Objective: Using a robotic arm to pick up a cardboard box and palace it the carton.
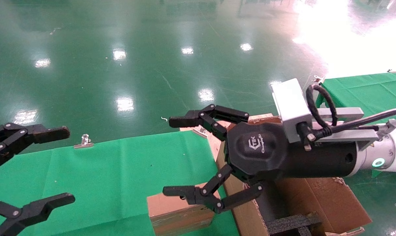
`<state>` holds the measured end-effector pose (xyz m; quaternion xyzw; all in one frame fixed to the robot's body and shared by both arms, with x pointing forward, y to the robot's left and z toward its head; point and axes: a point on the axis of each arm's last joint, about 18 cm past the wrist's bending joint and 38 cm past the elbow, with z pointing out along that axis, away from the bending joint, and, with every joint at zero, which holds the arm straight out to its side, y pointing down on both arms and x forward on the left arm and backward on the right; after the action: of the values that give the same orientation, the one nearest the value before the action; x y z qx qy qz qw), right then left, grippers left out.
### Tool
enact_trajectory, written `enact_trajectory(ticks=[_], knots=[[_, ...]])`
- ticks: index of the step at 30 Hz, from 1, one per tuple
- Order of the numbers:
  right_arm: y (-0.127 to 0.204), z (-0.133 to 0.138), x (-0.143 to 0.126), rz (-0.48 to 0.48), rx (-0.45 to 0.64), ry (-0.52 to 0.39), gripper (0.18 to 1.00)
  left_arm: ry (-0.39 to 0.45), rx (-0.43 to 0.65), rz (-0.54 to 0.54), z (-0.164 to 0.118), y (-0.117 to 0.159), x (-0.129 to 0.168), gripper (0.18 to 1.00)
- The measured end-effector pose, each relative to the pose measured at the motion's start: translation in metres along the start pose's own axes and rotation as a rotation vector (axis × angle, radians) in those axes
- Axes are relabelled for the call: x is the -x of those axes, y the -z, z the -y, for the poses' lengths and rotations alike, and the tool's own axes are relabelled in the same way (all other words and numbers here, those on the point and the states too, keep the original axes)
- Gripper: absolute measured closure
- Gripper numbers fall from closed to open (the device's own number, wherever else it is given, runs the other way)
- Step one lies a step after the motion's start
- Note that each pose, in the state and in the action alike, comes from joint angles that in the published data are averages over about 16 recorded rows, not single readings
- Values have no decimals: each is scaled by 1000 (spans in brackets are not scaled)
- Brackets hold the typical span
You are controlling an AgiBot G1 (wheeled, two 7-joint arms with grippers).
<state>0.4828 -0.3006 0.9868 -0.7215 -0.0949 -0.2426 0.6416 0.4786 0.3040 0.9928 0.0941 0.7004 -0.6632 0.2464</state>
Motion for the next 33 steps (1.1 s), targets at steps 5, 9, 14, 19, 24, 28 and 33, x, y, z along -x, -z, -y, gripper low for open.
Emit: enact_trajectory(ticks=[5, 9, 14, 19, 24, 28, 33], knots=[[-6, -13, -6, 12, 75, -8, 178, 0, 0, 0, 0, 0, 0, 290], [-13, -29, -14, 28, 164, -16, 178, 0, 0, 0, 0, 0, 0, 359], [-25, -50, -25, 57, 293, -20, 178, 0, 0, 0, 0, 0, 0, 460], [-39, -67, -36, 91, 426, -8, 178, 0, 0, 0, 0, 0, 0, 575], [-54, -78, -48, 127, 548, 21, 178, 0, 0, 0, 0, 0, 0, 693], [-65, -84, -56, 157, 641, 52, 178, 0, 0, 0, 0, 0, 0, 788], [-76, -88, -64, 195, 746, 89, 178, 0, 0, 0, 0, 0, 0, 874]])
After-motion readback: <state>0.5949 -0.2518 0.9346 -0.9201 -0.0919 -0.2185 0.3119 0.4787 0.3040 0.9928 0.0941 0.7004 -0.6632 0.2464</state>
